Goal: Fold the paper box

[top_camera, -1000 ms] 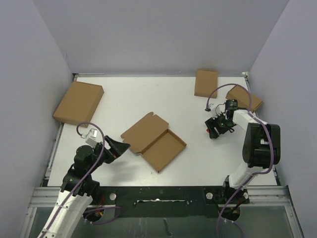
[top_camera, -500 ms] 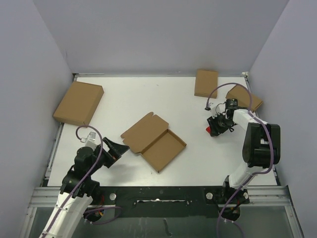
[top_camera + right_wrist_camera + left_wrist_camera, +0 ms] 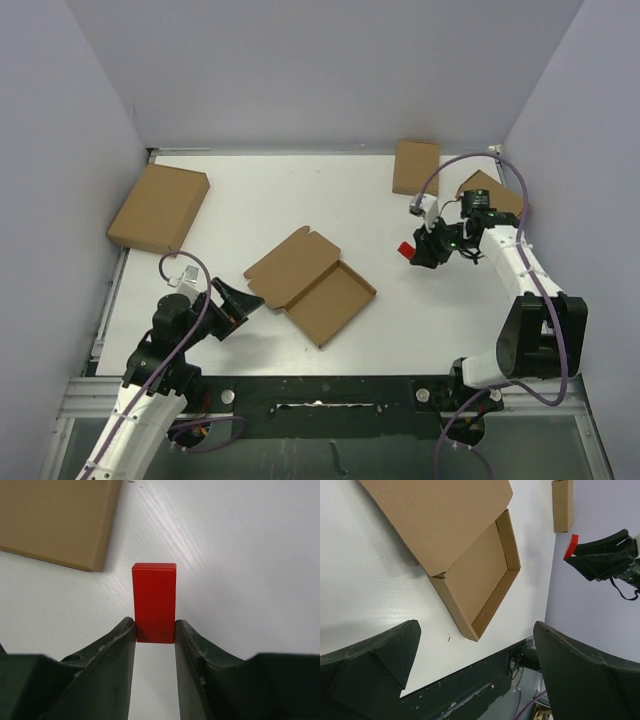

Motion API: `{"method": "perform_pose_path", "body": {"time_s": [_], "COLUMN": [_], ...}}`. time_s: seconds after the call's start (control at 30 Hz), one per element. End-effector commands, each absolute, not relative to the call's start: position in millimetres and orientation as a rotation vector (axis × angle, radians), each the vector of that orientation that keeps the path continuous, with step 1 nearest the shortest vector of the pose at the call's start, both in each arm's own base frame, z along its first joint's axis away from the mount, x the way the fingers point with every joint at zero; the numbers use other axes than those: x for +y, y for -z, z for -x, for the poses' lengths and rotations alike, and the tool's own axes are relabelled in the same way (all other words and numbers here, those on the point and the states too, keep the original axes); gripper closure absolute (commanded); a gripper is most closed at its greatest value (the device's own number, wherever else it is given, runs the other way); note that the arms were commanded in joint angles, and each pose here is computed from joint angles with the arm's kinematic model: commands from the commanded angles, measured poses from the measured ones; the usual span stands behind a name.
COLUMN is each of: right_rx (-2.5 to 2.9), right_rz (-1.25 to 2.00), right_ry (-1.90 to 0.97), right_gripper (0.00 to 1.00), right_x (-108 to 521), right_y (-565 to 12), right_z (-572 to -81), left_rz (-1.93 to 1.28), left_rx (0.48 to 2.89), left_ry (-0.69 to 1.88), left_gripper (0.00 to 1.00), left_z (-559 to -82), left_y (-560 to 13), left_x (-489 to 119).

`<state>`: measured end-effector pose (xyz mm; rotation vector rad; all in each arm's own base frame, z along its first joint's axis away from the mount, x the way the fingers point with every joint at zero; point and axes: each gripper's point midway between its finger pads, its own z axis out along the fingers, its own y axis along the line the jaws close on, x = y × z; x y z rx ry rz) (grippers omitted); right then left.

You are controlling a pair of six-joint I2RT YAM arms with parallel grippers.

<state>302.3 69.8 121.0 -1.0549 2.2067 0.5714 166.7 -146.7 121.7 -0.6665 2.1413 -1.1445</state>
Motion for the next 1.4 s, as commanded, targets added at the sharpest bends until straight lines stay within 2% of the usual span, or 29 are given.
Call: {"method": "perform_pose_path", "body": {"time_s": [0.0,0.13,0.27,0.43,0.6,0.63,0.73,0.87,0.93,1.0,1.13,1.37], "right_rx": [1.988,1.805,1.666,1.624,1.732,1.745,1.77,1.785,1.783,1.787,1.767,1.636], "right_rz": [1.338,1.617,1.849,2.042,2.055,2.055,2.056,2.032,1.993,1.919,1.759,1.362], "right_ry": [-0.7,-0.714,-0.736,-0.617,-0.499,-0.481,-0.472,-0.476,-0.524,-0.634,-0.846,-1.215], "right_gripper": [1.0,0.99,0.99,0.98,0.95,0.92,0.7,0.37,0.29,0.25,0.25,0.22], "right_x": [130.2,188.6,238.4,264.9,265.6,263.5,262.4,262.4,264.2,265.5,262.5,244.8], "right_y": [-145.0,-128.4,-111.0,-84.4,-64.4,-63.0,-63.5,-67.9,-76.1,-90.4,-122.0,-187.4], "right_z": [-278.5,-261.6,-246.0,-244.2,-255.7,-257.4,-257.7,-257.7,-255.3,-253.0,-252.0,-251.8], "left_rz": [0.578,0.438,0.476,0.512,0.578,0.591,0.63,0.673,0.695,0.715,0.752,0.869], "left_rx": [2.073,1.974,1.889,1.918,2.023,2.038,2.067,2.055,2.034,2.015,2.023,2.041], "left_ry": [1.169,1.189,1.19,1.149,1.099,1.091,1.069,1.07,1.082,1.08,1.049,1.012], "left_gripper": [0.02,0.04,0.1,0.15,0.2,0.21,0.22,0.25,0.26,0.29,0.35,0.51], "left_z": [-171.2,-181.5,-196.6,-203.5,-207.4,-208.5,-212.4,-218.4,-221.4,-225.4,-230.4,-241.6], "left_y": [-147.9,-151.1,-151.8,-145.2,-125.4,-122.2,-115.3,-112.0,-110.9,-111.5,-106.5,-93.4], "left_x": [-148.8,-154.1,-151.1,-148.3,-147.8,-147.7,-146.8,-146.4,-146.2,-145.1,-142.1,-139.2]}}
